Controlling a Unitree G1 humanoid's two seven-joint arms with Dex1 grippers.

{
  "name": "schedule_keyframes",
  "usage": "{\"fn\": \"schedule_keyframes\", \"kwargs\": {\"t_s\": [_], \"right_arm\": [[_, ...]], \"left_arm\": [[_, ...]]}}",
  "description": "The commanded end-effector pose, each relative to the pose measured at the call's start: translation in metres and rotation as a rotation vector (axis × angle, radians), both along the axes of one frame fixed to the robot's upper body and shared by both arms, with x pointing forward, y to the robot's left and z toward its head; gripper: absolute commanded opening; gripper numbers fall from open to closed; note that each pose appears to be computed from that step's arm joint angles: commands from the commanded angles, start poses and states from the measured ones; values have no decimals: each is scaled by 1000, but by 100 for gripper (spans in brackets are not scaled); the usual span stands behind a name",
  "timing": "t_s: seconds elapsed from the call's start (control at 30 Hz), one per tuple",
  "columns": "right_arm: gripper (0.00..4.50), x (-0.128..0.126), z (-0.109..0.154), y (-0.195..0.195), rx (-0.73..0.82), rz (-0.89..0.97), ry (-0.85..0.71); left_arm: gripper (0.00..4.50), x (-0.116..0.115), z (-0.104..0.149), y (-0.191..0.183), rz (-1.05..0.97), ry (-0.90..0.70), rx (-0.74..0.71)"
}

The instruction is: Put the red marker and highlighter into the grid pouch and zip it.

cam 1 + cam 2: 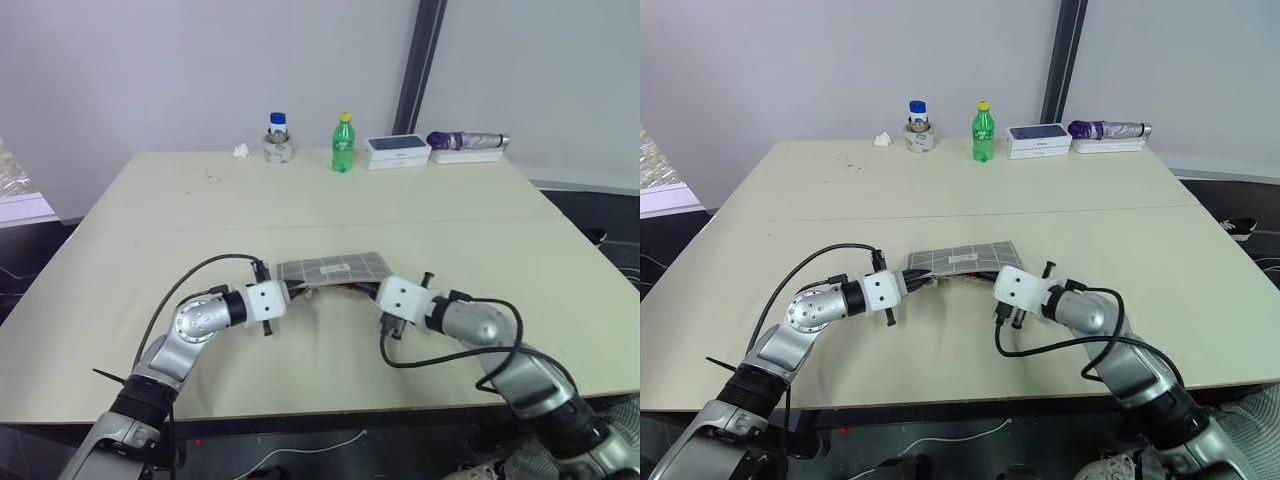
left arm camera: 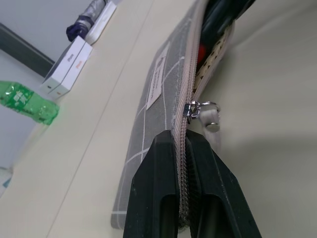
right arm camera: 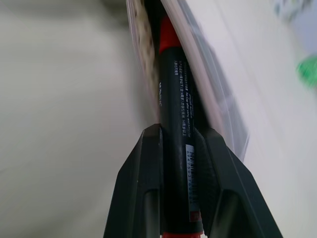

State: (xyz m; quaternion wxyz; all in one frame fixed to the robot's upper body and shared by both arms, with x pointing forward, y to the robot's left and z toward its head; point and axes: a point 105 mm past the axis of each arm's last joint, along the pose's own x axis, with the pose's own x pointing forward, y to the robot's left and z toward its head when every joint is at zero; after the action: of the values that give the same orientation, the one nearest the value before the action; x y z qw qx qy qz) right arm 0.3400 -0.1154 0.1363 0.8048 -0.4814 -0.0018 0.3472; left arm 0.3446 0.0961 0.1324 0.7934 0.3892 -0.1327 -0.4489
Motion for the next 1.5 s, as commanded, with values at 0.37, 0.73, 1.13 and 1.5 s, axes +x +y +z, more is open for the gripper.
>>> {"fn": "schedule_keyframes", "kwargs": {"t_s": [0.37,0.73,1.13,1.5], "right_arm": [[32,8,5,40,-244,264,-196],[284,11,16,49,-225,365,-238],[446,-19,76,40,270,378,-117],[446,-49,-35,51,508,190,497]], "left_arm": [[0,4,22,-4,5,-144,5],[0,14,22,-4,24,-155,0],[0,12,12,-3,20,-127,7],[0,22,17,-19,34,-148,-17]]}}
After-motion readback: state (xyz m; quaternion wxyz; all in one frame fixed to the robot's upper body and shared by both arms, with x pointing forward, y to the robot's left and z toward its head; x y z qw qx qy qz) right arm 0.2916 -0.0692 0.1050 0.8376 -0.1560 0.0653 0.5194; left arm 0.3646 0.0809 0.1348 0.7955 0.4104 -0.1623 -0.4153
